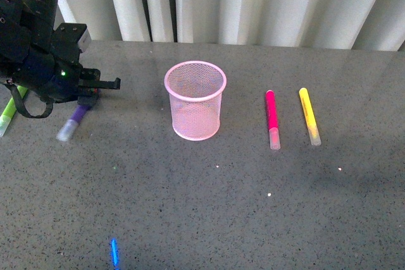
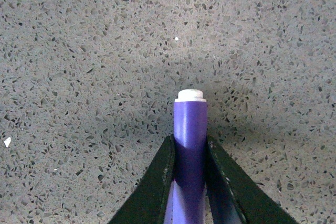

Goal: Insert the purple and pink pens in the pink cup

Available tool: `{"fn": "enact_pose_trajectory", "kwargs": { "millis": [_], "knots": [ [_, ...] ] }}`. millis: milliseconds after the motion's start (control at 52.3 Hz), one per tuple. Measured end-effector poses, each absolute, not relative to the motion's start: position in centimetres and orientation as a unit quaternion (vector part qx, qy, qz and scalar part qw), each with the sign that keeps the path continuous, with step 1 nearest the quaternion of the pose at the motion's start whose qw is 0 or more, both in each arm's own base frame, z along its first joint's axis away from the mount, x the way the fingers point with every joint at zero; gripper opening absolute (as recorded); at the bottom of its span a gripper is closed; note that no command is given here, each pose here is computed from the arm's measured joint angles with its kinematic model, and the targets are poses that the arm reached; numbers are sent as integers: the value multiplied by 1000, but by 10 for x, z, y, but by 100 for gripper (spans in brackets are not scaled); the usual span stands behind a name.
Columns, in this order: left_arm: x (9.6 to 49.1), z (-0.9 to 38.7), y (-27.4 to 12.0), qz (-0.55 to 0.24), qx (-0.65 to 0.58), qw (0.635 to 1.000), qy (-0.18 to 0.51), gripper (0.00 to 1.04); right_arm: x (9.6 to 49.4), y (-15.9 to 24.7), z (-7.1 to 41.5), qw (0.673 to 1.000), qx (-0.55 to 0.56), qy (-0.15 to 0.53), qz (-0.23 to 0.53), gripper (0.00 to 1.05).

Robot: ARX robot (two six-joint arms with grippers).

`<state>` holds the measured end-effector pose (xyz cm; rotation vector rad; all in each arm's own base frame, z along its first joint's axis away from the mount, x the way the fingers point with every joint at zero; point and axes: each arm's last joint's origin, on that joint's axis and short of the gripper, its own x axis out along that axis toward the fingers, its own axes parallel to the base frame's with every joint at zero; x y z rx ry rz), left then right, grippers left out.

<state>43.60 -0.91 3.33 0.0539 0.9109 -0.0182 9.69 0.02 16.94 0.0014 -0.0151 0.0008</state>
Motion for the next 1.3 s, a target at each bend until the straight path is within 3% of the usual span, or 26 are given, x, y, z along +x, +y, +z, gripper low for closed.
{"fn": "enact_pose_trajectory", "kwargs": {
  "millis": [363,611,726,1032,1299],
  "knots": [
    [415,43,-20,-3,-3,923,385,13,97,0,169,1000,1,-8,0,98],
    [400,122,-57,-27,-99,975,198,13,97,0,169,1000,1,-8,0,98],
    [388,150,-87,-31,-141,982,120,13,97,0,169,1000,0,-8,0,98],
    [360,152,-150,-79,-163,983,37,13,97,0,169,1000,1,-8,0,98],
    [364,127,-170,-62,-170,983,40,13,97,0,169,1000,0,-8,0,98]
  ]
}}
